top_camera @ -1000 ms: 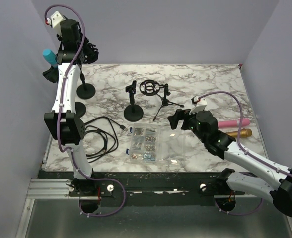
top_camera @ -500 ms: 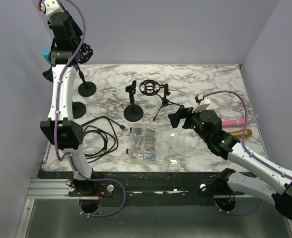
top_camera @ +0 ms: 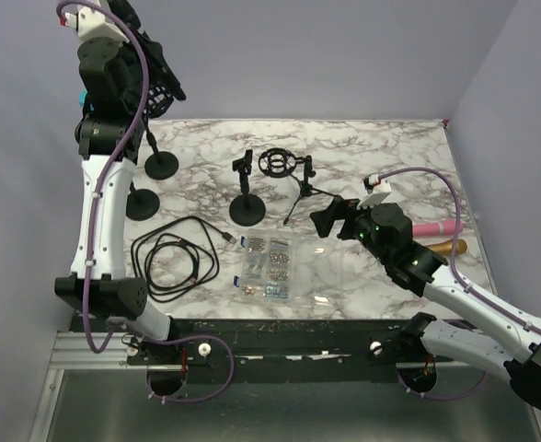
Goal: Remove the microphone from the stand
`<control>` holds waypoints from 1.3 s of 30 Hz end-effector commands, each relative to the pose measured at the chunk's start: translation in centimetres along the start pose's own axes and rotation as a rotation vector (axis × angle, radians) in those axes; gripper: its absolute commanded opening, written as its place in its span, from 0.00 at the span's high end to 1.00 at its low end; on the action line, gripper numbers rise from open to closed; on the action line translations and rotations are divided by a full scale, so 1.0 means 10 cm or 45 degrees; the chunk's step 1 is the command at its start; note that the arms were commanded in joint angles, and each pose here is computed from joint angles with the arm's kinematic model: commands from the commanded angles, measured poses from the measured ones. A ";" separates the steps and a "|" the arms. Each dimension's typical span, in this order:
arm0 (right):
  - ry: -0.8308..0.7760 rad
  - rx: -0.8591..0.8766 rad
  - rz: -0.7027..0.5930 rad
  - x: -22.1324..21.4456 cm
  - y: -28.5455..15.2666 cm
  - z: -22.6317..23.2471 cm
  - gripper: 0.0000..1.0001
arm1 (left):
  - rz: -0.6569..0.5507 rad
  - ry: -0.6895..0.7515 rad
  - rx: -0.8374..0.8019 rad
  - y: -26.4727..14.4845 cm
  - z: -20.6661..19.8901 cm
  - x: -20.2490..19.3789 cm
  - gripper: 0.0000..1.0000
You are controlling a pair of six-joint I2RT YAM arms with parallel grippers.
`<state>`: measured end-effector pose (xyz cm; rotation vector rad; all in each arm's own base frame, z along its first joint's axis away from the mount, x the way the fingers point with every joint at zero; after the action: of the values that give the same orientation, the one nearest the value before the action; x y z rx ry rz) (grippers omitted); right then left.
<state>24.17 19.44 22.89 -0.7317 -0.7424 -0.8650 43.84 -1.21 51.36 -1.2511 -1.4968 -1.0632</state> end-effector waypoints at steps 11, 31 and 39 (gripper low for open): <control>0.192 0.225 0.045 0.06 -0.22 0.31 0.00 | 0.449 -0.102 -1.251 -1.63 -1.30 -0.93 1.00; 0.235 1.341 0.299 0.14 -0.87 1.41 0.20 | 0.553 -0.050 -1.912 -3.03 -1.83 -1.38 1.00; 0.284 1.415 0.219 0.17 -0.79 1.45 0.30 | 0.659 -0.064 -1.931 -3.03 -1.91 -1.53 1.00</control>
<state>15.21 27.07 31.78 0.1652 -0.7396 -0.2839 18.20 -26.30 38.26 -2.3980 -0.1115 -1.7685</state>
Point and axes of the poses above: each gripper's point midway between its finger pads, its own y axis out along the fingers, its own z axis along the line the jaws close on, x = y × z, the point moved 4 cm from there along -y, back along the fingers, and after that the axes turned 11 degrees about y, right-handed, at the moved point
